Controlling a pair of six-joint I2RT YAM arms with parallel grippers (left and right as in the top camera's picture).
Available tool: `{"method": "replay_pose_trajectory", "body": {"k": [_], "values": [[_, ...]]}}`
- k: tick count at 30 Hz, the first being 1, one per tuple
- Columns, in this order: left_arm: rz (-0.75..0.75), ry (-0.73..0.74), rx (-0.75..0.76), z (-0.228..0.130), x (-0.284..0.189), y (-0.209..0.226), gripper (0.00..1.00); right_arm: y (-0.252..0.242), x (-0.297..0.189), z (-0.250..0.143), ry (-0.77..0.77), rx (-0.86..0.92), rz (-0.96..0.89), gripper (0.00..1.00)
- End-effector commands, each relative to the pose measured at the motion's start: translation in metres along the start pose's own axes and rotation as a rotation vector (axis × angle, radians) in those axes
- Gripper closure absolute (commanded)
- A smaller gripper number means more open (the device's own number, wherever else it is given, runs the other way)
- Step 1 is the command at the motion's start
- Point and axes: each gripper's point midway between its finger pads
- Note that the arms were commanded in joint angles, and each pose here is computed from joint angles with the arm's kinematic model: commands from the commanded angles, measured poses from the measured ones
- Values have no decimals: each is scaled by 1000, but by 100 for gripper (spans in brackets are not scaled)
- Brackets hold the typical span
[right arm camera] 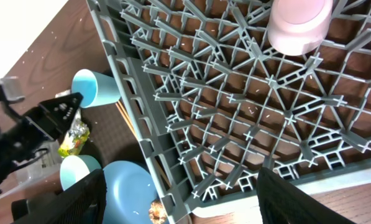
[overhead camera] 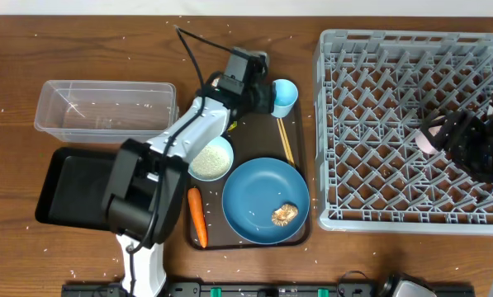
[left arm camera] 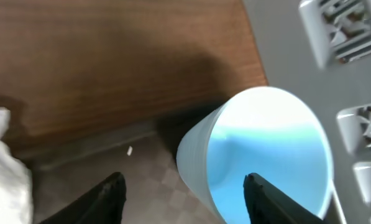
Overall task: Sort waste into correct bins and load items into the dishwasher rack
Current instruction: 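Grasp the light-blue cup with the left gripper and lift it, then hand the light-blue cup from left gripper to right gripper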
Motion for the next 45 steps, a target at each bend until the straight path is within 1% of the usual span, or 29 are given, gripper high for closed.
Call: {"method": "replay_pose_trajectory", "body": {"k": [1,2,5,6,10,11,13,14,15,20,24,27,30,33,35,38,40,43,45], "values": [[12,25,-20,-9,10,1,45,3,-1,-1,1,-26,1,29],[13,26,-20,-10,10,2,48,2,-1,-1,3,-25,-1,29],[49,44,-24,-14,10,9,64,2,-1,-2,5,-24,-2,29],[67,53,-25,-17,10,12,66,2,-1,-2,5,-24,-2,29],[117,74,-27,-24,11,21,66,1,-1,-1,-1,-25,-8,28],[117,73,-28,-24,11,22,69,0,-1,0,-3,-25,-13,28],[116,69,-29,-22,10,22,80,-1,-1,0,-3,-25,-17,28],[114,64,-29,-20,9,21,89,-1,-1,0,-2,-25,-17,28],[110,61,-28,-19,7,20,94,-1,-1,0,-2,-25,-18,28],[106,28,-34,-3,-17,19,94,0,-1,0,-5,-26,-16,25],[59,-23,-43,18,-54,11,94,-1,-1,1,-9,-39,-19,25],[-42,-61,-48,33,-90,-6,94,0,-1,1,-9,-47,-18,25],[-154,-104,-48,46,-132,-23,94,5,-1,0,-2,-112,14,25],[-330,-106,-48,49,-166,-44,94,38,-2,-10,30,-298,188,25],[-492,-80,-48,44,-188,-61,94,63,-4,-19,47,-395,300,25],[-708,-56,-45,42,-215,-79,94,91,-3,-30,52,-507,385,25],[-851,-47,-15,39,-234,-91,94,113,-5,-42,58,-612,472,26],[-984,-27,5,35,-252,-104,94,149,-12,-62,67,-766,627,27],[-1048,-15,13,32,-262,-110,94,164,-13,-70,63,-823,671,28]]}}
Point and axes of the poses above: each gripper's point midway between its finger pads, its own x axis out along the fingers, its own y axis along the line the jaws close on, z = x × y, and after that the axes turned 5 degrees about x, right-handed
